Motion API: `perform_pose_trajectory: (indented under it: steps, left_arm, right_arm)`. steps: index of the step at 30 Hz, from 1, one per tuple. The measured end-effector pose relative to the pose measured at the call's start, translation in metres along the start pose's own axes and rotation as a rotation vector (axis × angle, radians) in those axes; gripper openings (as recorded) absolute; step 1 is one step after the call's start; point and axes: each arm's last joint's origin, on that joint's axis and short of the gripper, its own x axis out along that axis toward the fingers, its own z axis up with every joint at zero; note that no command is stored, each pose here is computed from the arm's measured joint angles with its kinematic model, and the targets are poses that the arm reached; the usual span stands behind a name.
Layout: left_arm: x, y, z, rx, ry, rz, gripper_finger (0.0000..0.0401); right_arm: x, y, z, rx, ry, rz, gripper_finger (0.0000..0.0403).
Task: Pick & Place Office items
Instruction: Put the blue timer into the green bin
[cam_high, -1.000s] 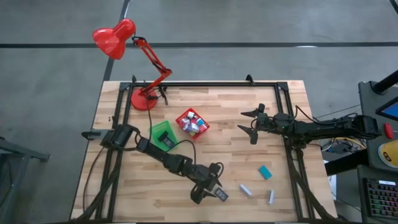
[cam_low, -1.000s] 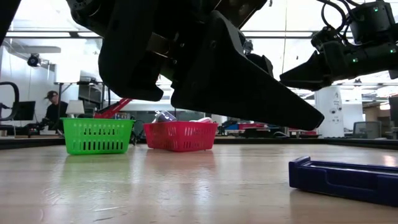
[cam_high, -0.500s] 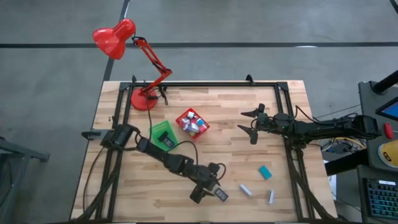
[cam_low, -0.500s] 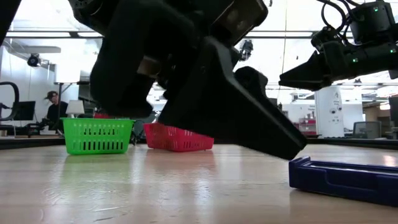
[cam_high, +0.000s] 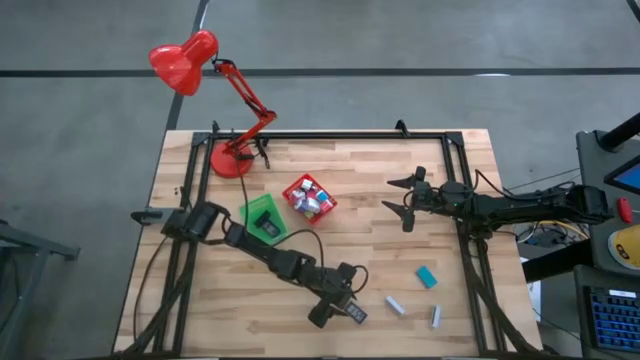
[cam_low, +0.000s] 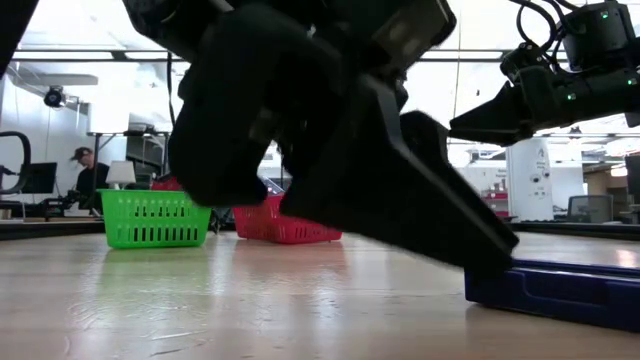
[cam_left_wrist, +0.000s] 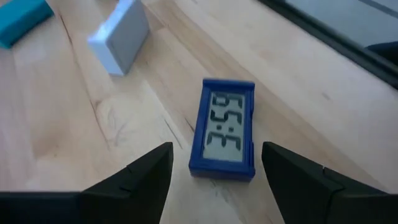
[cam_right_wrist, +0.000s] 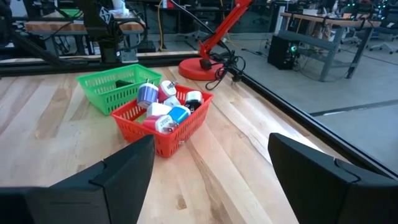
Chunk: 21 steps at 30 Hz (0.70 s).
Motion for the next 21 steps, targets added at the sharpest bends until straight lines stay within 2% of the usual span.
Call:
perform_pose_trajectory:
  steps: [7, 15, 21]
  left_arm:
    - [0.0056, -0.0003, -0.0064, -0.013, 0.009, -0.002, 0.0252]
    - [0.0061, 0.0009, -0.0073, -0.017, 0.011, 0.013, 0.0250]
    - [0.0060, 0.0016, -0.0074, -0.014, 0.012, 0.014, 0.0232]
  right_arm:
    - [0.0000, 0.0000, -0.0002, 0.000, 0.001, 0.000, 0.0302]
    - [0.0000, 0.0000, -0.0001, 0.000, 0.000, 0.000, 0.0310]
    - [0.0000, 0.0000, 0.0000, 0.000, 0.000, 0.000, 0.0308]
